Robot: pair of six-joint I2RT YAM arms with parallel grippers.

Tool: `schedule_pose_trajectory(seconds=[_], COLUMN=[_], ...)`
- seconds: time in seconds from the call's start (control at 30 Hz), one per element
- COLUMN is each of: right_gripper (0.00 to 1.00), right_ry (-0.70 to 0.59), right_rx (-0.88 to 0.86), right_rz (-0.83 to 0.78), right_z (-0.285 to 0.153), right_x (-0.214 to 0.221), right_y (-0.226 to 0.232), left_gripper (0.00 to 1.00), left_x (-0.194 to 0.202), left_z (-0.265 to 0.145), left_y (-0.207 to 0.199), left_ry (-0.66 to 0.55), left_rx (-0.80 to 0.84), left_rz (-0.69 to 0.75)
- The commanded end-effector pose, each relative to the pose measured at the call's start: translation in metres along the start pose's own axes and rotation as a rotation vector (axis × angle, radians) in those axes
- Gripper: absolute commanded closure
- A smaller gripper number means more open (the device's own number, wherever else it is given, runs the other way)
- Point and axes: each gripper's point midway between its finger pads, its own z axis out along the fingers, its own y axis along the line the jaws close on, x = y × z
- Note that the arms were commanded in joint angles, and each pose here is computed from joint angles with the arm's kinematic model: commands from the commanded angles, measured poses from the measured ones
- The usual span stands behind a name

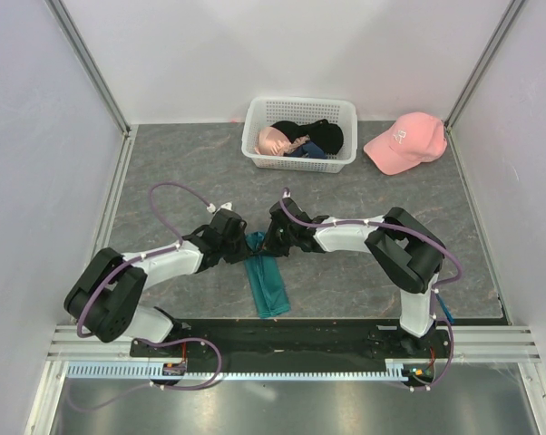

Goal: Fold the napkin into a case and place the utensils inside
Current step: Fold the 2/3-rectangle-folded napkin at the center of the board.

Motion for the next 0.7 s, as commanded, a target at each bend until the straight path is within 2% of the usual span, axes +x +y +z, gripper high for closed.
schedule_pose_trajectory(seconds=[0.0,0.23,0.43,0.67], right_gripper=[1.0,1.0,1.0,1.0], right_ry=[-0.041,-0.057,-0.06,-0.022], right_rx=[-0.054,-0.034,-0.031,-0.053], right_rz=[-0.001,-0.008,0.006,0.089], right_z=[-0.009,-0.022,-0.026,-0.018], right_x=[-0.008,-0.011,-0.012,-0.004], right_y=[0.018,0.019,0.021,0.026], left_gripper=[0.98,0.96,0.98,0.98], left_x=[-0.008,-0.012,0.003,0.013], left_z=[-0.019,-0.04,-0.02,-0.003], left_y=[-0.008,-0.006,0.007,0.001], left_ry=[-0.033,-0.04,0.005,0.041], left_rx=[0.046,0.024,0.002,0.037], left_rz=[0.031,0.018,0.023,0.01])
